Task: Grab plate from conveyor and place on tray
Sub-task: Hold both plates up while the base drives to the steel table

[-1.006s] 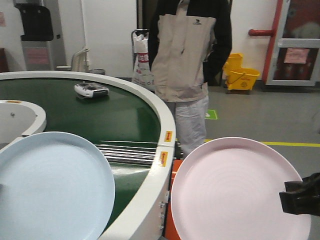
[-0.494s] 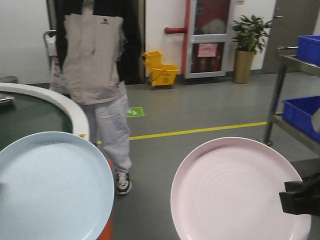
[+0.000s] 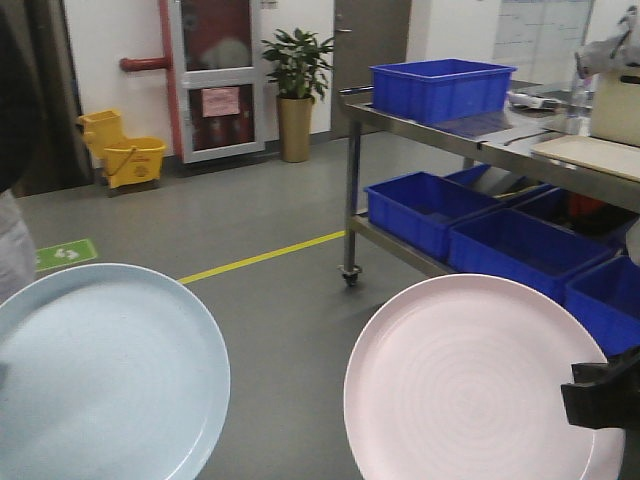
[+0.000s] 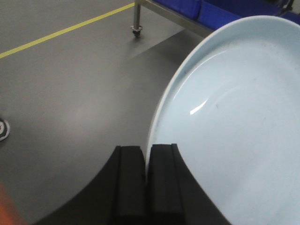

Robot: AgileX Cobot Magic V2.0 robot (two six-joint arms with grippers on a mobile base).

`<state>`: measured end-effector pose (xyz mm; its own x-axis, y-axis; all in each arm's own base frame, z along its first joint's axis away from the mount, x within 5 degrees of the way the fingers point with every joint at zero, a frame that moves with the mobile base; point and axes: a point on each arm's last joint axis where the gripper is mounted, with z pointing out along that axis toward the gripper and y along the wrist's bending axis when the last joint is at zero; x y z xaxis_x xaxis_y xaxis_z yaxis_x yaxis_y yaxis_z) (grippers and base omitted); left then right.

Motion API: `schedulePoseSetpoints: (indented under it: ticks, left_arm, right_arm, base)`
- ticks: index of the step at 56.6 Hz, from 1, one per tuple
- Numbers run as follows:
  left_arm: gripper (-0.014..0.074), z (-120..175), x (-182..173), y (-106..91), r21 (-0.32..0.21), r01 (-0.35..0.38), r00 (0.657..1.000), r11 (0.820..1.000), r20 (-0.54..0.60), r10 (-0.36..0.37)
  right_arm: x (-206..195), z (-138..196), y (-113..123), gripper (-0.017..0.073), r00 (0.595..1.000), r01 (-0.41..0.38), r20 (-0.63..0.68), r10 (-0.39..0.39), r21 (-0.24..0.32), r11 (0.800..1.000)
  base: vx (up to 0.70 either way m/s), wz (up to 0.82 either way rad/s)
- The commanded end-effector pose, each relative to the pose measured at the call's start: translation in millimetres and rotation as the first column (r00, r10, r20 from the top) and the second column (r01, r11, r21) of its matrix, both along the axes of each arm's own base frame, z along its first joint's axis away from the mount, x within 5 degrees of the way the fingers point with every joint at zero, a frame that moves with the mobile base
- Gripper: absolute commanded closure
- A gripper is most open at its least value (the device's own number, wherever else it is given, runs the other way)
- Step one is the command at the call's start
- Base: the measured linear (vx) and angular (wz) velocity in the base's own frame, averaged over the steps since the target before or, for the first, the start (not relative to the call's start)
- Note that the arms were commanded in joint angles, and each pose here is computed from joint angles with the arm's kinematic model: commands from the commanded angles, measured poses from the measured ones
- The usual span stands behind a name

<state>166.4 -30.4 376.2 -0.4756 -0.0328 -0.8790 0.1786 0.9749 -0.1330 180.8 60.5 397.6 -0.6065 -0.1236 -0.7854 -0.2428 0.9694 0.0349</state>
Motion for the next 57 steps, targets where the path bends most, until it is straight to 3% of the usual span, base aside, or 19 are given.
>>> schedulePoseSetpoints:
  ticks: [1, 28, 57]
  left_arm:
    - [0.0599, 18.2, -0.9, -0.6, -0.046, -0.009, 0.993, 0.999, 0.115, 0.014]
    - [0.0599, 17.8, -1.0, -0.7, -0.045, -0.008, 0.994, 0.999, 0.110, 0.013]
    - [0.0599, 17.7, -1.1, -0.7, -0.044, -0.007, 0.994, 0.999, 0.109, 0.012]
  right_arm:
    - [-0.4, 15.9, -1.1, 0.0568, 0.994, -0.005, 0.106, 0.002, 0.023, 1.000]
    - [-0.4, 15.9, -1.1, 0.0568, 0.994, -0.005, 0.106, 0.002, 0.023, 1.000]
    - [-0.4, 15.9, -1.1, 0.0568, 0.994, -0.005, 0.106, 0.002, 0.023, 1.000]
  base:
    - [0.24, -0.62]
    - [0.32, -0.42]
    - [0.49, 0.02]
